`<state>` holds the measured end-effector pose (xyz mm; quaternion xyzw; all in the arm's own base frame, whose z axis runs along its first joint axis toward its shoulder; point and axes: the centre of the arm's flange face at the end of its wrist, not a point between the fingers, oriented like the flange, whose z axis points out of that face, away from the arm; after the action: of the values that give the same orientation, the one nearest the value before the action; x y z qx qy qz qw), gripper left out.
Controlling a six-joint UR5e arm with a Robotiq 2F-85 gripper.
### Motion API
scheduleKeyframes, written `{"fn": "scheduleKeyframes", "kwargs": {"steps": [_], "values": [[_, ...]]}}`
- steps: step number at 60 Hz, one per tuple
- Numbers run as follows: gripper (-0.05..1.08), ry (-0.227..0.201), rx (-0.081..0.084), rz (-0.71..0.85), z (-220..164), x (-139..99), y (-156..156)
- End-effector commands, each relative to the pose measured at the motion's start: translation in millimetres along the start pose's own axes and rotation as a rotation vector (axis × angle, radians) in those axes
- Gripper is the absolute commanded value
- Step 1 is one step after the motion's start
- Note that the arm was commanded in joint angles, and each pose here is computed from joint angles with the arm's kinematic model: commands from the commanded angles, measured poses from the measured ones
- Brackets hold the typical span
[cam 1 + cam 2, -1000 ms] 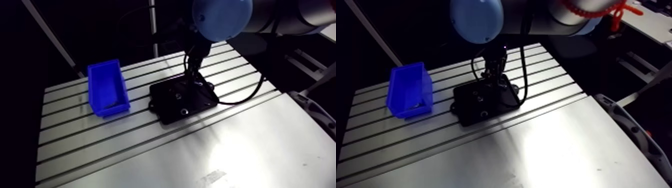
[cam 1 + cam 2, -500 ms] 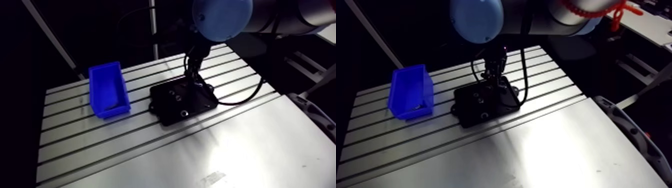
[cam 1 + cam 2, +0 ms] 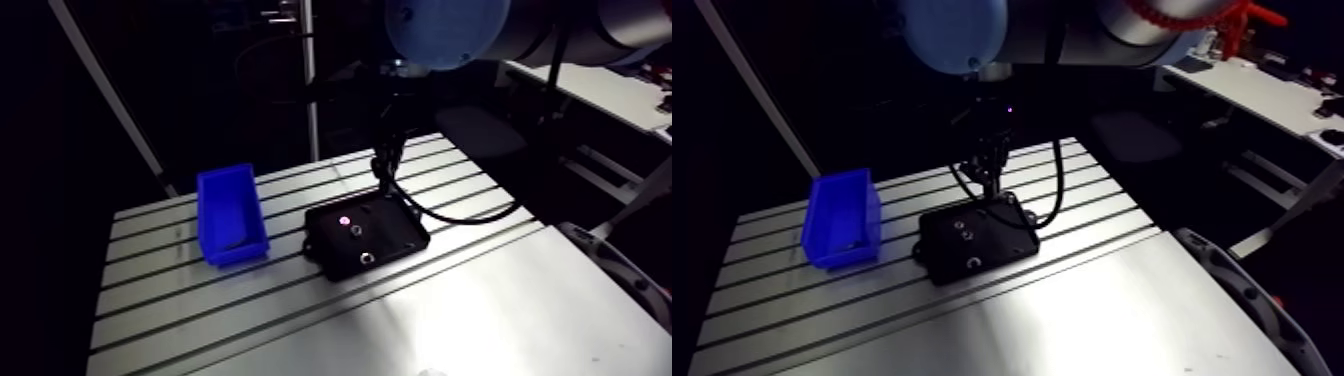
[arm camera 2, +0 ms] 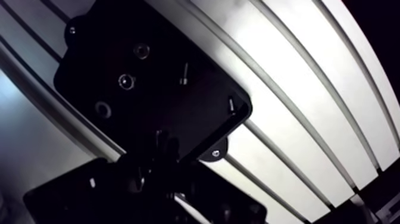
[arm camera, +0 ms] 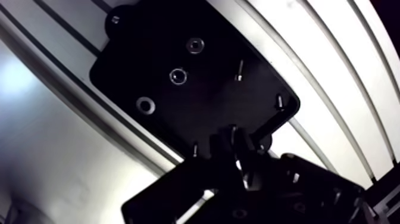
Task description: Pick up the M10 bolt from the tray and put it into the blue bin.
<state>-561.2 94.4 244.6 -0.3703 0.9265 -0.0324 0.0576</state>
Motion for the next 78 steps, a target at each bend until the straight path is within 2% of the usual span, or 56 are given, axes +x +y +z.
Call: {"fn": "scheduleKeyframes", "kwargs": {"steps": [1, 3, 9, 11, 22, 27, 28, 30, 32, 40, 50, 57, 65, 74, 78], "values": [[1.07, 0.019, -0.034, -0.144, -51, 11, -29], [1.07, 0.021, -0.033, -0.175, -54, 18, -33], [1.07, 0.02, -0.044, -0.326, -66, 40, -49], [1.05, 0.028, -0.046, -0.432, -71, 51, -57], [1.05, 0.068, -0.056, -0.555, -83, 67, -64], [1.06, 0.07, -0.07, -0.646, -88, 88, -80], [1.06, 0.072, -0.079, -0.668, -92, 94, -85], [1.06, 0.075, -0.085, -0.683, -95, 101, -88], [1.06, 0.079, -0.086, -0.693, -96, 106, -91], [1.05, 0.09, -0.087, -0.722, -97, 124, -97], [1.05, 0.099, -0.074, -0.751, -90, 144, -102], [1.05, 0.099, -0.074, -0.764, -88, 157, -105], [1.05, 0.094, -0.064, -0.776, -79, 175, -105], [1.05, 0.09, -0.061, -0.776, -74, 192, -107], [1.05, 0.09, -0.065, -0.778, -74, 198, -109]]}}
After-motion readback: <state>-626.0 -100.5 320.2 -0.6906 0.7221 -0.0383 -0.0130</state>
